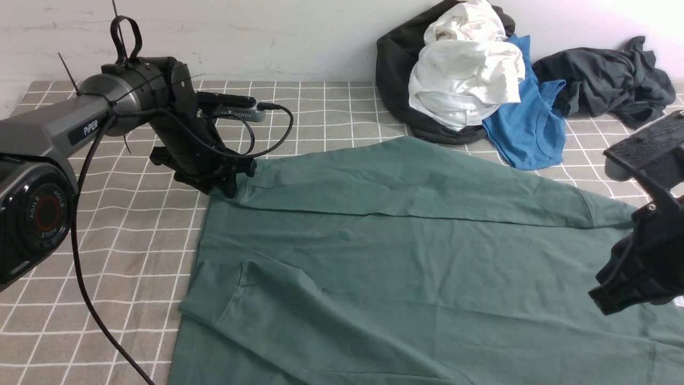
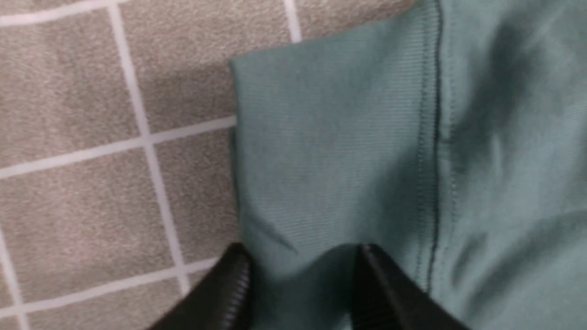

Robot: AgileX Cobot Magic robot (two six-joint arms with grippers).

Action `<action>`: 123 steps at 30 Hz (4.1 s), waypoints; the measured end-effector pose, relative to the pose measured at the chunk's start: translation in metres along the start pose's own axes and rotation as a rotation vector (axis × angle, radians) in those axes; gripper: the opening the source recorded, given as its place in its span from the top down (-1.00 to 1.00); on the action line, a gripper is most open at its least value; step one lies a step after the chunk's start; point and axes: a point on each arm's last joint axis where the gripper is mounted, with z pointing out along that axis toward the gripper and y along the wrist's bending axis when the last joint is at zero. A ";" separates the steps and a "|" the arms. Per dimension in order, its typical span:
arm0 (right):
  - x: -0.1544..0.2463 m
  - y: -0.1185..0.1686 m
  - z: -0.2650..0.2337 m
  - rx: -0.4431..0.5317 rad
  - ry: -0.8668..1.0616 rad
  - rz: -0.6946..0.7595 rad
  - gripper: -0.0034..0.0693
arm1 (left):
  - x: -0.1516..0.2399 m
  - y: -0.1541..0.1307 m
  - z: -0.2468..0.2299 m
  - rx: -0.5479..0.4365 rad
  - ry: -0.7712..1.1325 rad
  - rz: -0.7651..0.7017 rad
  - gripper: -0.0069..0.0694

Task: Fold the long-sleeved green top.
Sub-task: Use the left arm to clamp the cuff farthest from it, then use the left arm to drag and drop the cuff onto the cuff closest to the left arm, then use both arms simultaneously to clamp the lower edge of the clothing fabric

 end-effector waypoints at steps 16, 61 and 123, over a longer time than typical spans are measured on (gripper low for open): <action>0.000 0.000 0.000 0.000 0.001 0.000 0.94 | -0.005 -0.002 -0.025 -0.017 -0.029 0.020 0.76; 0.018 0.078 -0.017 -0.163 0.071 -0.417 0.86 | 0.240 -0.045 -0.127 0.072 0.187 0.076 0.37; 0.041 0.088 0.058 -0.222 0.049 -0.658 0.87 | 0.362 -0.130 -0.109 0.147 0.297 1.173 -0.47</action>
